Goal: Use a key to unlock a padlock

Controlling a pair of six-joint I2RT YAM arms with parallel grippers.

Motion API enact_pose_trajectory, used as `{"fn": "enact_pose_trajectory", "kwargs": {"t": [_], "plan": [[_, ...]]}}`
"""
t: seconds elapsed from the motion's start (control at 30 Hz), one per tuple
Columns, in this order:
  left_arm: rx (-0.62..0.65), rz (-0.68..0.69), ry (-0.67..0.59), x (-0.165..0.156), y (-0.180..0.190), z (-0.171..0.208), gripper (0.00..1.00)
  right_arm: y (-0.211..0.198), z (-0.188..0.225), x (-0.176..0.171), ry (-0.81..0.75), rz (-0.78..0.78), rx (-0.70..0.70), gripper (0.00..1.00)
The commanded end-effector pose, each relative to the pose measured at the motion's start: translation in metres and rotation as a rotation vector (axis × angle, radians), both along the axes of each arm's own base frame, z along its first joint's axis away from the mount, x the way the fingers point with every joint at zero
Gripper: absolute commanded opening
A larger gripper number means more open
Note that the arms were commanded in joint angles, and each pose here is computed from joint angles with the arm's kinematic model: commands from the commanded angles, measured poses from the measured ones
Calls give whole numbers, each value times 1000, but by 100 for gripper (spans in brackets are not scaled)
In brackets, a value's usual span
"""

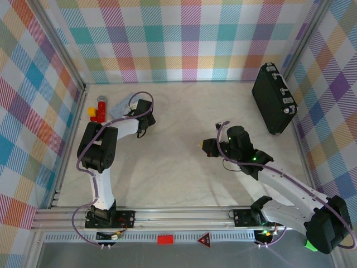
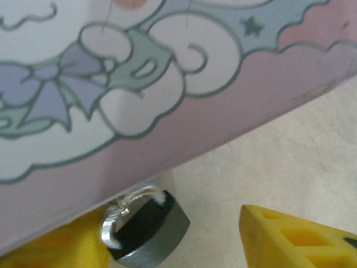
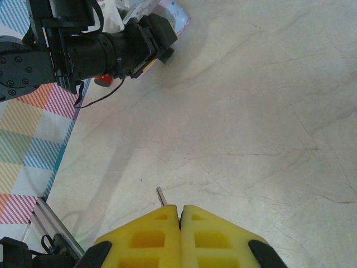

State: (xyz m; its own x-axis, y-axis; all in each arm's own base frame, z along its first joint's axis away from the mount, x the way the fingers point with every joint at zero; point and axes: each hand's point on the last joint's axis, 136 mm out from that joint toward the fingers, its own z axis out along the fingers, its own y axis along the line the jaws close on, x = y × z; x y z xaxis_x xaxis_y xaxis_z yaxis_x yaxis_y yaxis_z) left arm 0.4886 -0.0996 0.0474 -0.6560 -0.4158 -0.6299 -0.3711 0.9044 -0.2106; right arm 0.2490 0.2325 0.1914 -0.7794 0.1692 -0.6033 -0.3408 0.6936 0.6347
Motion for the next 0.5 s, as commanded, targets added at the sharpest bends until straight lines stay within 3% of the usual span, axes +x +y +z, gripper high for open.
{"fn": "enact_pose_trajectory", "kwargs": {"t": [0.0, 0.27, 0.47], "plan": [[-24, 33, -63, 11, 6, 0, 56, 0, 10, 0, -33, 7, -3, 0], [-55, 56, -76, 9, 11, -10, 42, 0, 11, 0, -20, -3, 11, 0], [-81, 90, -90, 7, 17, -17, 44, -1, 13, 0, -17, -7, 14, 0]]}}
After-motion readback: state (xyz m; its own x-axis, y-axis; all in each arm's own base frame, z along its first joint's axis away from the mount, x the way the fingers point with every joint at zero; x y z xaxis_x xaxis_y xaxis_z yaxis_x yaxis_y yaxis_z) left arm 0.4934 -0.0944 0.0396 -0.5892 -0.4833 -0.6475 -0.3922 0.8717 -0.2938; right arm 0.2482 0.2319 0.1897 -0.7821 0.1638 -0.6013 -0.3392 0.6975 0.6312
